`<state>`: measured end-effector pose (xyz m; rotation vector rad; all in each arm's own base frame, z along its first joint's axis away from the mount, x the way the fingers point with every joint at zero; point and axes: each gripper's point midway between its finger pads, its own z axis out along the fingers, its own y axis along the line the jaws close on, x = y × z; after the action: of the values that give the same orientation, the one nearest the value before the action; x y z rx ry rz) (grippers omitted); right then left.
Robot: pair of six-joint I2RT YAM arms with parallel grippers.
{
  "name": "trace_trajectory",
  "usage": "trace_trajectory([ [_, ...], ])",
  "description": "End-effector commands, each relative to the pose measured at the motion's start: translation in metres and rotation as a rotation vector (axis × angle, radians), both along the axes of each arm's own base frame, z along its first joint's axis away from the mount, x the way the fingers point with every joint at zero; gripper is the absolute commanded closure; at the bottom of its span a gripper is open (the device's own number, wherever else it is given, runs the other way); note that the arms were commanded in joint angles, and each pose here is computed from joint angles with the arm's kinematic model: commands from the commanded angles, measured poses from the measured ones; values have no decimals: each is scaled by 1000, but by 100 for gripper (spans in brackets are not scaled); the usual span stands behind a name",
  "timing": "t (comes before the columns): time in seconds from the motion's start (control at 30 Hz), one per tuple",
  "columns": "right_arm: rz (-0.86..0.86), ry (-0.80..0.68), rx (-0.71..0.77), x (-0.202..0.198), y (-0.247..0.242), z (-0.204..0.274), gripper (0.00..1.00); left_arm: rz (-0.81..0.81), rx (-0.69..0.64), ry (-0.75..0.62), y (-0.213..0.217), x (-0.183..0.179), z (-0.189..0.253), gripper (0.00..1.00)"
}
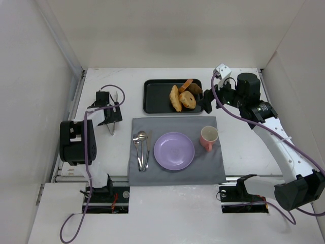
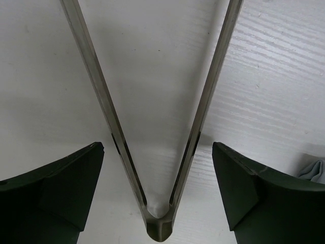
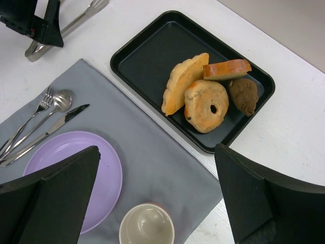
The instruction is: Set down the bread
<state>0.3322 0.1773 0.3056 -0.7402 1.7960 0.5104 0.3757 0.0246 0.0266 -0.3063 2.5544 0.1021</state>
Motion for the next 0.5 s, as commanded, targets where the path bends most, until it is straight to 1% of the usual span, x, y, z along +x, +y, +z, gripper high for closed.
trace_trajectory([
  [0.0, 24, -75, 20, -2, 2, 25, 0, -15, 2, -45, 0, 15, 15, 15],
  [0.07, 24, -75, 20, -2, 2, 25, 0, -15, 1, -27, 0, 12, 11, 18],
  [0.13, 24, -75, 20, -2, 2, 25, 0, -20, -6, -36, -2, 15, 14, 21],
  [0.2, 24, -75, 20, -2, 2, 25, 0, -20, -7, -26, -2, 14, 10, 27],
  [0.27, 24, -75, 20, -2, 2, 25, 0, -20, -7, -16, -2, 12, 9, 27],
  [0.43, 24, -75, 20, -2, 2, 25, 0, -20, -7, -7, -2, 12, 6, 35],
  [0.47, 24, -75, 20, -2, 2, 25, 0, -20, -7, -7, -2, 12, 6, 35],
])
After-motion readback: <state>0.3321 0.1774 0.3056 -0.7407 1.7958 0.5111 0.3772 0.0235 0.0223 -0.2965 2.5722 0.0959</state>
